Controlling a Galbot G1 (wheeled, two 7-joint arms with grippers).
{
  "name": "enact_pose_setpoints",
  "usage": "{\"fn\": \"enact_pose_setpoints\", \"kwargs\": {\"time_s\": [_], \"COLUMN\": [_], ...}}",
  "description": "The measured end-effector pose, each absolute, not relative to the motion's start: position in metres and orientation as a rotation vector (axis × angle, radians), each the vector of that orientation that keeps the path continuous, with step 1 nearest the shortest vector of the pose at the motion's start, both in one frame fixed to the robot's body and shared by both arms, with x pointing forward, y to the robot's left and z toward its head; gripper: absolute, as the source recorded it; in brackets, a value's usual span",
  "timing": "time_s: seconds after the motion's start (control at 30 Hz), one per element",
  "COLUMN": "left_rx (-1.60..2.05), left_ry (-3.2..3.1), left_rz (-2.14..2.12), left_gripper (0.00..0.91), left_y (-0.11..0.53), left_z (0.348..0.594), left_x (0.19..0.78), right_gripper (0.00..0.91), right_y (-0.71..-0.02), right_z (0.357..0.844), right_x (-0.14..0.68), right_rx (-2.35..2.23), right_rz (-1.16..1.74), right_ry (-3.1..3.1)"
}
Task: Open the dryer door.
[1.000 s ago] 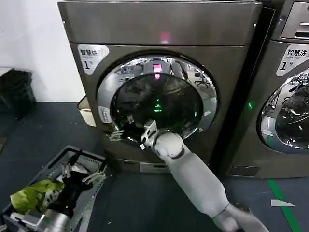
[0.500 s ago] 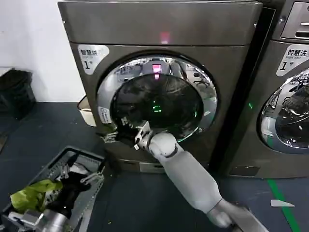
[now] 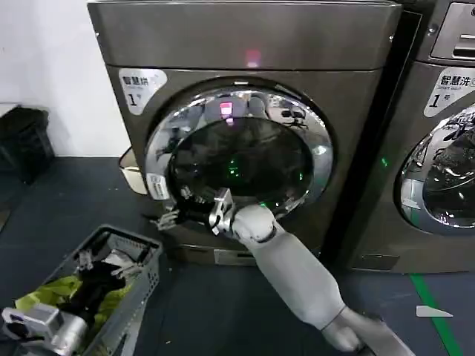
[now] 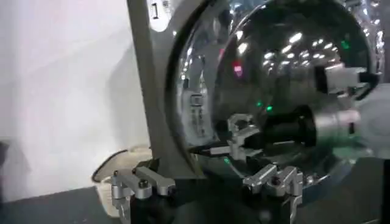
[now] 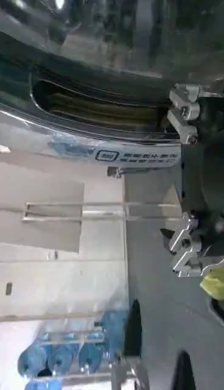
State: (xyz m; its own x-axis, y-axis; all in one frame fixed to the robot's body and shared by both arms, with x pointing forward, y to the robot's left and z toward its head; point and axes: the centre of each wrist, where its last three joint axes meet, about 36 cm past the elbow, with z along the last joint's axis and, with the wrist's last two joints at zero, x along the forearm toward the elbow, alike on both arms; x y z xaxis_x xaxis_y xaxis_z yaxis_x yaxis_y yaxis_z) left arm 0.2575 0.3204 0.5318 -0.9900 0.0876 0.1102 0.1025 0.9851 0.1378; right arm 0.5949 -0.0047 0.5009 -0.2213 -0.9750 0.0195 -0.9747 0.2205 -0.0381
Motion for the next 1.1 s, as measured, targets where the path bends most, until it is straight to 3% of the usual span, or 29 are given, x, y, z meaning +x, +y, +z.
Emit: {"fn": "enact_pose_setpoints", "kwargs": {"time_s": [0.57,1.1], "left_rx": [-0.280,-0.375], "left_ry": [-3.052,-3.104], "left_rz": [-0.155,-0.113], "left_gripper": [0.907,0.907], "left_y": [0.411,0.444], "left_z": [0.532,0.541], "left_x": [0.268,0.297], "right_gripper": [0.907,0.907], "right_y": [-0.032,-0.069], "right_z": [0.500,0.503], "right_x": [0.565,0.544], "right_rx": [-2.074,-2.213], "right_rz": [-0.058,-0.047], "right_ry": [2.279,2.056]}}
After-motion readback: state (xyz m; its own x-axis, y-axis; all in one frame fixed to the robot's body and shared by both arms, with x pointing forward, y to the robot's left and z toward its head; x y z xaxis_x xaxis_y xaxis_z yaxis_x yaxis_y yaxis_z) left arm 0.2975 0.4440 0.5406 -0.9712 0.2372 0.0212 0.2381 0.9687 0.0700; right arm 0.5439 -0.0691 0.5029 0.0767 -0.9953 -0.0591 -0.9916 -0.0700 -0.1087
